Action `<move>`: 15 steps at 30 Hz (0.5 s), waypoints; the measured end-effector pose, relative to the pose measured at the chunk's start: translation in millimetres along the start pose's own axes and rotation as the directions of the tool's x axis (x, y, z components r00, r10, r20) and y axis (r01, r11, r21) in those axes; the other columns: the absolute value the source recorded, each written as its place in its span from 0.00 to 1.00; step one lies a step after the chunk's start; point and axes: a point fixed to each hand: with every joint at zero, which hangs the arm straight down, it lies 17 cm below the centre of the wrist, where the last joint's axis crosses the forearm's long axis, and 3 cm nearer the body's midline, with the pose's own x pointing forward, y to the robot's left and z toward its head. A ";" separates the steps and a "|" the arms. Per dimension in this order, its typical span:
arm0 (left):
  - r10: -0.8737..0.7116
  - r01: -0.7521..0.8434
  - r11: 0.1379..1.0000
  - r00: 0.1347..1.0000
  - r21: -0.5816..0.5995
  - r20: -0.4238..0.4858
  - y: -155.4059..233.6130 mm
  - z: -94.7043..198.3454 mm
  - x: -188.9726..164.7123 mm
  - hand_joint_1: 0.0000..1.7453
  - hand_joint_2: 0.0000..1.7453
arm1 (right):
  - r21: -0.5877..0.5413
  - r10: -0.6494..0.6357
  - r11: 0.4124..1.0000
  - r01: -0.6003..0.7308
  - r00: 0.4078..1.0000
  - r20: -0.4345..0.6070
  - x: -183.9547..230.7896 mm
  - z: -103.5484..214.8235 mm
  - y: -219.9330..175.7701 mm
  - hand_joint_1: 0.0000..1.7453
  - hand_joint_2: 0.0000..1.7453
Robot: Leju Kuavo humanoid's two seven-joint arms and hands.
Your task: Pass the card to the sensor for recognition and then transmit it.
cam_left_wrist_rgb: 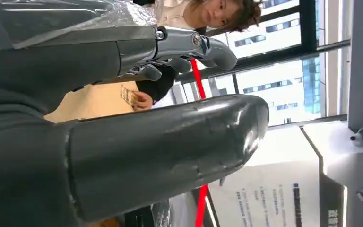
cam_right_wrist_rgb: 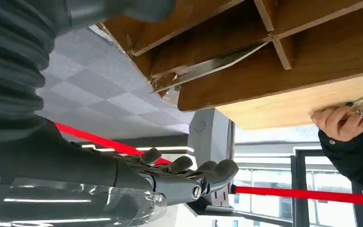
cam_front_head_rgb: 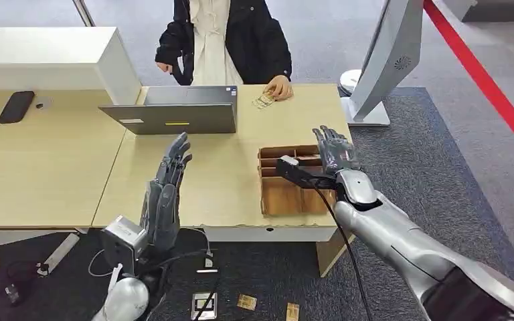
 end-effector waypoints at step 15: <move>0.002 -0.002 1.000 1.000 -0.006 0.001 -0.8 -1.7 -0.4 0.00 0.00 | 0.021 0.002 1.000 -0.002 1.000 -0.002 -1.1 0.5 3.9 1.00 1.00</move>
